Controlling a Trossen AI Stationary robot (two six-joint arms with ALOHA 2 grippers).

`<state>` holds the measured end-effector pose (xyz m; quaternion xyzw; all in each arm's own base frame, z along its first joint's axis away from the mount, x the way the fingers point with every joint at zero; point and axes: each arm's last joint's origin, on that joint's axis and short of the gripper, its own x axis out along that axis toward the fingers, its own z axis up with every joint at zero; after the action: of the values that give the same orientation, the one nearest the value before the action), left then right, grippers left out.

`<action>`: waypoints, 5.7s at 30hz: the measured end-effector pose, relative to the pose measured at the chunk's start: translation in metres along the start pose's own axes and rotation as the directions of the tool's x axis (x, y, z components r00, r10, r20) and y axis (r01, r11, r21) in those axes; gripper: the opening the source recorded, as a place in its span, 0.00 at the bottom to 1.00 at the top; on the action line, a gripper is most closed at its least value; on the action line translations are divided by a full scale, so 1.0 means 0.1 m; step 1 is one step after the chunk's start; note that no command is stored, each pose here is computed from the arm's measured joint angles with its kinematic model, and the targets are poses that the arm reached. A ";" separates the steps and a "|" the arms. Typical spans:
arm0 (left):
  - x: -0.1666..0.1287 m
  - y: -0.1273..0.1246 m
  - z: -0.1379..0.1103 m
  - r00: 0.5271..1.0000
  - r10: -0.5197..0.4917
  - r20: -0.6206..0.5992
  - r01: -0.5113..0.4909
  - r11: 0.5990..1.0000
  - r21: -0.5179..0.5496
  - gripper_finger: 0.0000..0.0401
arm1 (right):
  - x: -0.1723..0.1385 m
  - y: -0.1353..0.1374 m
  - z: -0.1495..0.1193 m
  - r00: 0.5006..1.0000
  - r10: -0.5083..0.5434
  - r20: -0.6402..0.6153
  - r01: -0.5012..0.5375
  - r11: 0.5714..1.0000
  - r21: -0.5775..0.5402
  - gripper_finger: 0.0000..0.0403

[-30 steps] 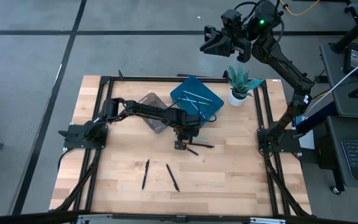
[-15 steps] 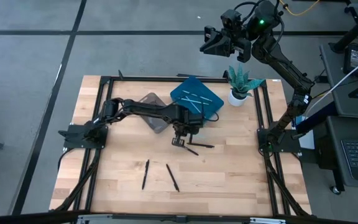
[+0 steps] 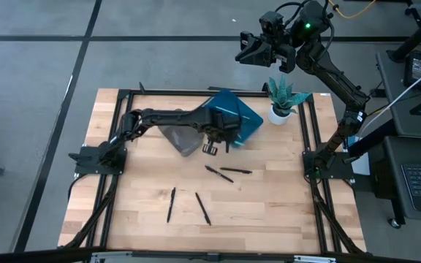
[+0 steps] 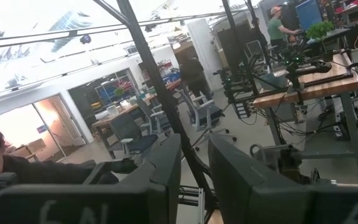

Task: Sort pens & pencils
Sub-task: Put the light blue pencil into the blue bin, then put the black pen into the black bin

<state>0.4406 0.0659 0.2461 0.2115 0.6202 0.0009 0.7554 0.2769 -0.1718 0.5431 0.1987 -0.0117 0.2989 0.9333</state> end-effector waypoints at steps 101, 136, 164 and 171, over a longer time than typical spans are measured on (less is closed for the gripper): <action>-0.17 0.28 -0.22 0.997 0.060 -0.039 -0.053 0.987 0.153 0.14 | -0.21 -0.17 0.04 0.994 -0.097 0.045 0.097 0.995 -0.019 0.21; -1.89 -2.22 -0.42 0.999 -0.011 0.038 0.030 0.834 -0.551 0.14 | 0.10 -0.10 -0.20 0.976 0.139 -0.167 -0.095 0.965 0.245 0.21; -1.81 -1.89 -1.87 0.999 -0.009 -0.047 -0.035 0.540 -0.841 0.14 | 0.79 0.64 -1.53 0.543 -0.230 -0.807 0.421 0.907 0.025 0.21; -1.87 -1.78 -1.96 1.000 0.028 -0.004 -0.019 0.527 -0.850 0.14 | 0.92 0.56 -1.86 0.410 -0.288 -0.866 0.515 0.856 -0.041 0.21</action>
<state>0.1669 -0.0833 0.3359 -0.1741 0.5349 0.3114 0.7659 0.3030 -0.0086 0.4052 0.1314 0.5273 0.1214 0.8307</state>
